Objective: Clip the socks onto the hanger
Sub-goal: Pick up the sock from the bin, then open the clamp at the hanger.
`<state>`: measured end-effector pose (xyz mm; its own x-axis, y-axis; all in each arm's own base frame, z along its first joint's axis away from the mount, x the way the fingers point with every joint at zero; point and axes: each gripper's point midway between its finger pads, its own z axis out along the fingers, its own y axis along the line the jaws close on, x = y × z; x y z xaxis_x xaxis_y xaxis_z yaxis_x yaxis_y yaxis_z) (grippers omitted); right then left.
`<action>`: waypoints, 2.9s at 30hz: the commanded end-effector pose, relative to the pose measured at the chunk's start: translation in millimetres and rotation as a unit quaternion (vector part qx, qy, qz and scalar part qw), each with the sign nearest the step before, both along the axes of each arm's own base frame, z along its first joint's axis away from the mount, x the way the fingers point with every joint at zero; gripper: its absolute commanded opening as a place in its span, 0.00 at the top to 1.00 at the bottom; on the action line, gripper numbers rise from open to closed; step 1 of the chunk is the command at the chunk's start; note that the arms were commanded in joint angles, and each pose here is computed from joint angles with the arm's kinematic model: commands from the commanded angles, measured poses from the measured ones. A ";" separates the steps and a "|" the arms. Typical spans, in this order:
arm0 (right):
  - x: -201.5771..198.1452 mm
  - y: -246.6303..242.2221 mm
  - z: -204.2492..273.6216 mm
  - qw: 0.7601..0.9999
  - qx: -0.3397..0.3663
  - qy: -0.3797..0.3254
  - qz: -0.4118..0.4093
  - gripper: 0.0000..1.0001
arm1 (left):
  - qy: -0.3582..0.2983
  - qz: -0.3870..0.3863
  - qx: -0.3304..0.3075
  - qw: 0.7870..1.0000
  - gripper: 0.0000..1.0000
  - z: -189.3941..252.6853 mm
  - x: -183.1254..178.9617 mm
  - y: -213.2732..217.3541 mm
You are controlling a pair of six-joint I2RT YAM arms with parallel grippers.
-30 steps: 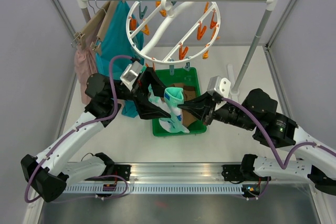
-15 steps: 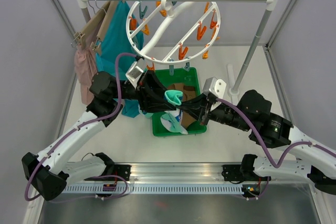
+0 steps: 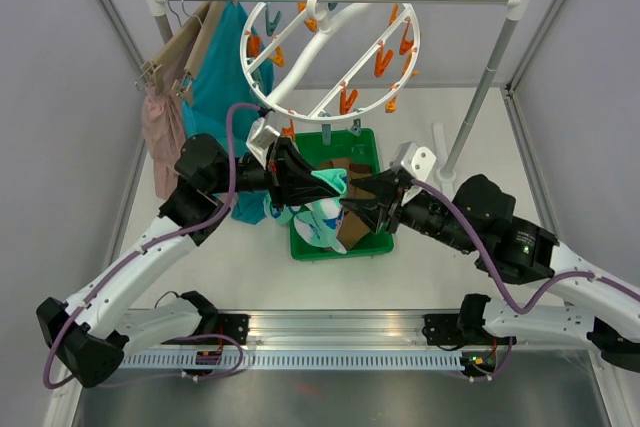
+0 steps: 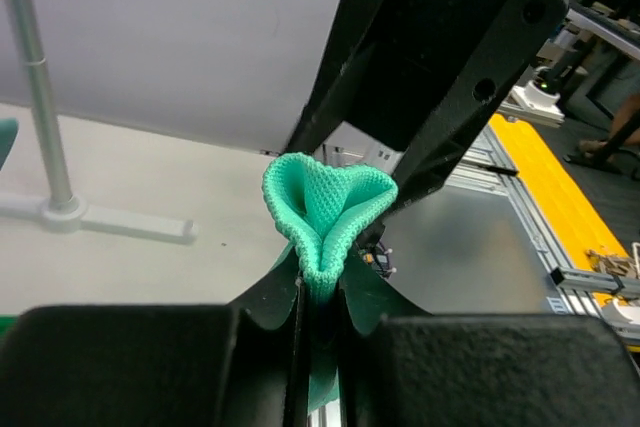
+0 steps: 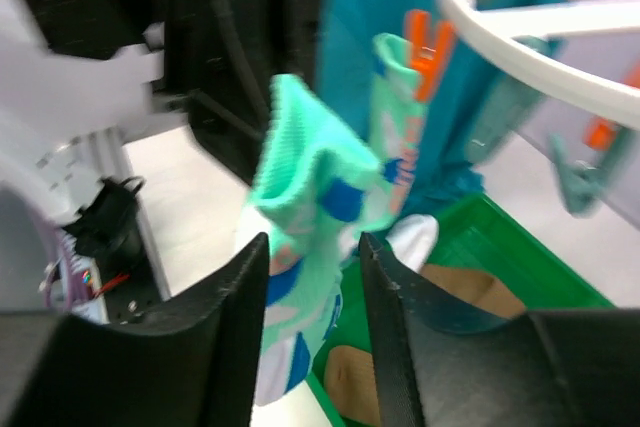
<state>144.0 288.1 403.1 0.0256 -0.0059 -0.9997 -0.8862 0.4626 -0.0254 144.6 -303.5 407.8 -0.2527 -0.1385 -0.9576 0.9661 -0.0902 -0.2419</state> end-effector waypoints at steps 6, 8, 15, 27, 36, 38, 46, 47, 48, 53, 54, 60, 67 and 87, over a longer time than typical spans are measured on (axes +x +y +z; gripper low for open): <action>62.6 -61.1 4.2 0.967 0.023 0.027 -0.251 0.41 | 0.006 0.146 0.048 0.988 0.98 -31.5 26.4 21.0; 71.0 -56.7 0.5 0.964 0.003 0.018 -0.266 0.39 | 0.006 0.152 0.053 0.987 0.98 -38.1 26.5 23.1; 108.5 -49.4 -7.3 0.970 -0.019 0.005 -0.243 0.32 | 0.015 0.159 0.069 0.985 0.98 -48.7 23.3 28.4; 131.1 -45.4 -12.4 0.985 -0.017 -0.029 -0.168 0.26 | 0.009 0.162 0.075 0.984 0.98 -48.2 18.2 34.1; 131.5 -28.8 -13.8 0.990 -0.015 -0.037 -0.133 0.27 | 0.010 0.160 0.076 0.984 0.97 -49.4 15.9 35.1; 133.4 -27.9 -12.6 0.990 -0.014 -0.040 -0.135 0.27 | 0.009 0.160 0.077 0.984 0.97 -49.8 15.9 35.1; 138.7 -22.6 -5.9 0.990 -0.005 -0.051 -0.133 0.28 | 0.010 0.160 0.080 0.984 0.97 -51.8 17.2 34.3; 138.8 -22.5 -4.0 0.990 -0.003 -0.053 -0.133 0.28 | 0.010 0.160 0.080 0.984 0.97 -52.1 16.9 34.5; 138.8 -22.3 -5.1 0.990 -0.003 -0.051 -0.133 0.28 | 0.012 0.159 0.081 0.984 0.97 -53.1 16.8 34.3; 137.8 -22.5 7.9 0.988 0.032 -0.065 -0.135 0.29 | 0.011 0.160 0.082 0.984 0.97 -53.8 17.5 34.4; 137.3 -22.5 8.3 0.988 0.037 -0.065 -0.135 0.29 | 0.012 0.160 0.083 0.984 0.97 -54.2 17.8 34.2; 137.2 -24.2 10.6 0.986 0.060 -0.069 -0.141 0.30 | 0.011 0.158 0.083 0.984 0.97 -54.5 16.8 34.2; 137.8 -23.4 16.7 0.984 0.080 -0.074 -0.141 0.31 | 0.012 0.156 0.084 0.984 0.97 -55.7 16.8 33.7; 144.9 -16.7 18.8 0.983 0.094 -0.066 -0.141 0.50 | 0.014 0.156 0.084 0.984 0.97 -55.4 18.0 32.6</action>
